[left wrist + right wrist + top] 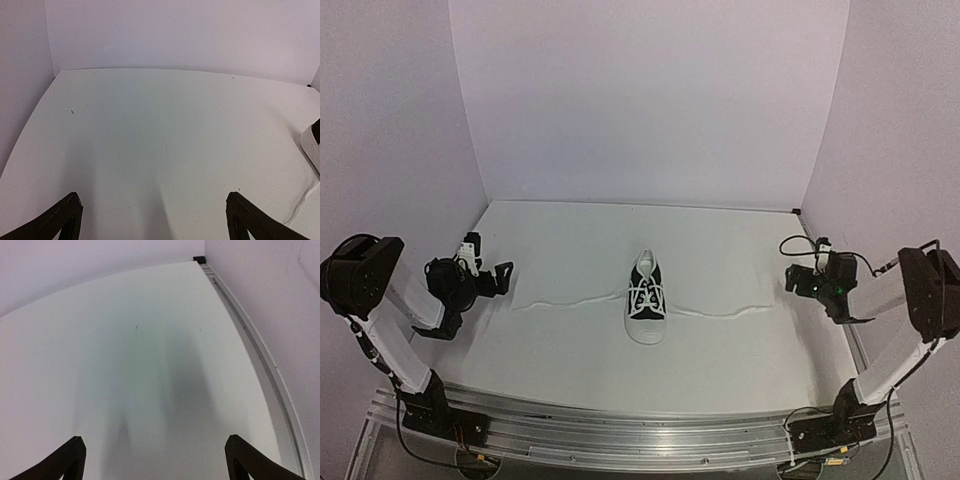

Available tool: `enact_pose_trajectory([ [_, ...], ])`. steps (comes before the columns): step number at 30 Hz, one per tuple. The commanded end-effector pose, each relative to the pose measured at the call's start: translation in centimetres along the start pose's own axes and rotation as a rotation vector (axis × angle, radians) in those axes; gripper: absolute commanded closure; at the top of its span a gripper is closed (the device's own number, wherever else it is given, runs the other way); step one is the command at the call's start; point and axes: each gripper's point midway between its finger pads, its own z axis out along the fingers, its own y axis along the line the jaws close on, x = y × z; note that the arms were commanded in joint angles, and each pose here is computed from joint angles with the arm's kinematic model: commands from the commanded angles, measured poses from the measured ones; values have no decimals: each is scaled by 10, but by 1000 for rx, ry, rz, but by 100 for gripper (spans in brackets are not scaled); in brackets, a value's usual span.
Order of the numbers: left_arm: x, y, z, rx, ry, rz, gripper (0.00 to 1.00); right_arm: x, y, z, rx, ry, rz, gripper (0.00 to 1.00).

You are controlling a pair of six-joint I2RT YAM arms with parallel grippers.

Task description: Tie the shoes

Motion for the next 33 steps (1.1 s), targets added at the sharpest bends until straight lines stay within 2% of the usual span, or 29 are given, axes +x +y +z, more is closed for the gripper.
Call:
enact_pose_trajectory([
  [1, -8, 1, 6, -3, -18, 15, 0, -79, -11, -35, 120, -91, 176, 5],
  [3, -8, -1, 7, 2, -15, 19, 0, -90, -8, -48, 121, -58, 269, 10],
  [5, -15, -10, 5, 54, -28, 31, 0, -88, -7, -56, 147, 41, 366, 15],
  [6, -25, -19, 3, 98, -26, 62, 0, -85, -6, -59, 155, 89, 400, 18],
  [8, -46, -50, 10, 288, 38, 118, 0, -69, -4, -66, 196, 233, 484, 22],
  [10, -85, -74, 4, 376, -26, 159, 0, -53, 2, -71, 235, 361, 551, 25],
  [12, -91, -110, 2, 472, -49, 356, 0, -36, 14, -74, 273, 480, 565, 29],
  [15, -51, -151, 11, 590, 109, 588, 0, -12, 40, -78, 336, 635, 497, 37],
  [18, 16, -186, 5, 777, 374, 717, 0, 6, 54, -80, 424, 731, 426, 38],
  [20, 43, -200, 2, 850, 475, 805, 1, 20, 70, -78, 432, 774, 395, 36],
  [23, 60, -202, 13, 866, 508, 908, 7, 39, 88, -71, 459, 809, 402, 34],
  [25, 68, -196, 27, 847, 521, 968, 7, 50, 99, -62, 464, 838, 391, 33],
  [28, 89, -189, 45, 826, 576, 1018, 7, 60, 116, -49, 454, 860, 352, 32],
  [33, 109, -180, 57, 809, 658, 1046, 16, 69, 124, -35, 465, 866, 355, 29],
])
